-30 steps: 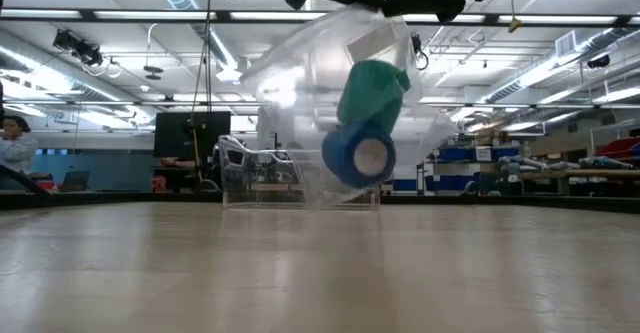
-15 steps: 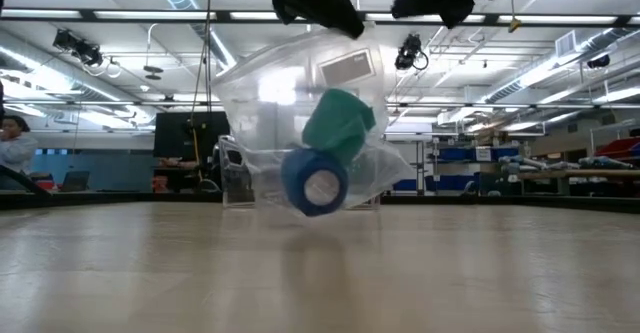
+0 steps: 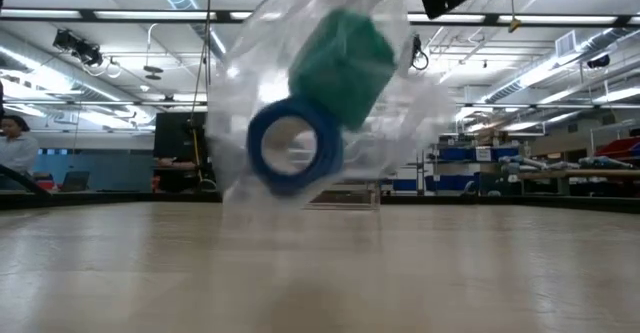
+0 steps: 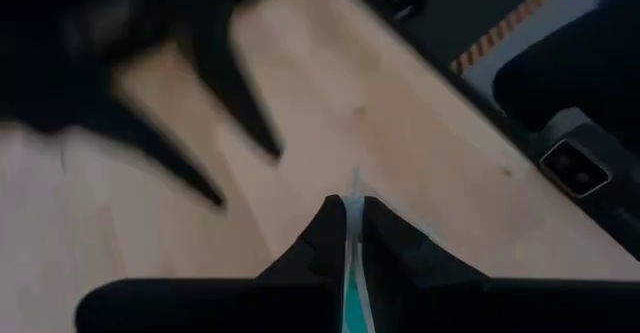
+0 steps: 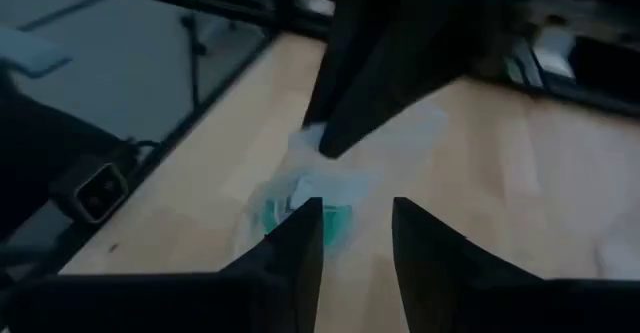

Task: Roll bandage
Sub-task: Close the transparent zip bag

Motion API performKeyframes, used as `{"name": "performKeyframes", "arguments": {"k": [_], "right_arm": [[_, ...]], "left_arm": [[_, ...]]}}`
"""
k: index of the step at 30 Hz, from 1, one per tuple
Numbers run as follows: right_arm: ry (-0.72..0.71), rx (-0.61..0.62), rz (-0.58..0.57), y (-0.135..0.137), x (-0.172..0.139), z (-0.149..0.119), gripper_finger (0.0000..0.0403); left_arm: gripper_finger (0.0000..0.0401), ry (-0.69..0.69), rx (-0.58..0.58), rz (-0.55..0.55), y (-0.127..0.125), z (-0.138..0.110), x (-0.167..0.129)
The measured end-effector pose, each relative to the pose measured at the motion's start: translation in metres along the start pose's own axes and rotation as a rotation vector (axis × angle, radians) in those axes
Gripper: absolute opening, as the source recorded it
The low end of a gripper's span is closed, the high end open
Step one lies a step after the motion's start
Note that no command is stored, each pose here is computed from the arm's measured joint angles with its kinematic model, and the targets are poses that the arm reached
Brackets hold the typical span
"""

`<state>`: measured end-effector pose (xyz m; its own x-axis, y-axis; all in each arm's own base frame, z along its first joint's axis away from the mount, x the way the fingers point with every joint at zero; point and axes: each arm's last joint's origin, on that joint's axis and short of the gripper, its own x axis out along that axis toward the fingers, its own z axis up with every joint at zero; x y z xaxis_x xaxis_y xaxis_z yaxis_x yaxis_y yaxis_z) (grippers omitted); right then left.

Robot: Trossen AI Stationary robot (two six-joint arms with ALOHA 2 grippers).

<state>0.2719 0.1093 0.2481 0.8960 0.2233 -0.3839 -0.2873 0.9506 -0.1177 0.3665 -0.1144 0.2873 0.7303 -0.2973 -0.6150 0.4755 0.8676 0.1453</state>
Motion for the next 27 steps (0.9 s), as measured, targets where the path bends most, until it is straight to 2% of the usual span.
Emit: {"name": "performKeyframes", "arguments": {"k": [4, 7, 11, 14, 17, 23, 27], "right_arm": [[-0.032, -0.057, 0.022, -0.012, 0.003, -0.025, 0.0111], [-0.113, -0.069, 0.080, -0.025, 0.003, -0.034, 0.0112], [-0.162, -0.077, 0.165, -0.048, 0.001, -0.042, 0.0111], [-0.237, -0.138, 0.222, -0.054, -0.001, -0.033, 0.0113], [-0.266, -0.198, 0.218, -0.056, -0.001, -0.026, 0.0122], [-0.289, -0.223, 0.302, -0.058, -0.001, -0.013, 0.0160], [-0.269, -0.260, 0.293, -0.065, -0.002, -0.014, 0.0194]], "left_arm": [[0.0028, -0.093, 0.178, -0.042, -0.006, 0.009, 0.000], [0.0028, -0.138, 0.245, -0.022, -0.007, 0.014, -0.001], [0.0028, -0.199, 0.255, -0.023, -0.004, 0.019, -0.002], [0.0028, -0.206, 0.250, -0.050, -0.005, 0.019, -0.002], [0.0028, -0.210, 0.228, -0.059, -0.005, 0.019, -0.002], [0.0028, -0.218, 0.226, -0.064, -0.004, 0.020, -0.002], [0.0028, -0.264, 0.168, -0.052, 0.005, 0.021, 0.002]]}}
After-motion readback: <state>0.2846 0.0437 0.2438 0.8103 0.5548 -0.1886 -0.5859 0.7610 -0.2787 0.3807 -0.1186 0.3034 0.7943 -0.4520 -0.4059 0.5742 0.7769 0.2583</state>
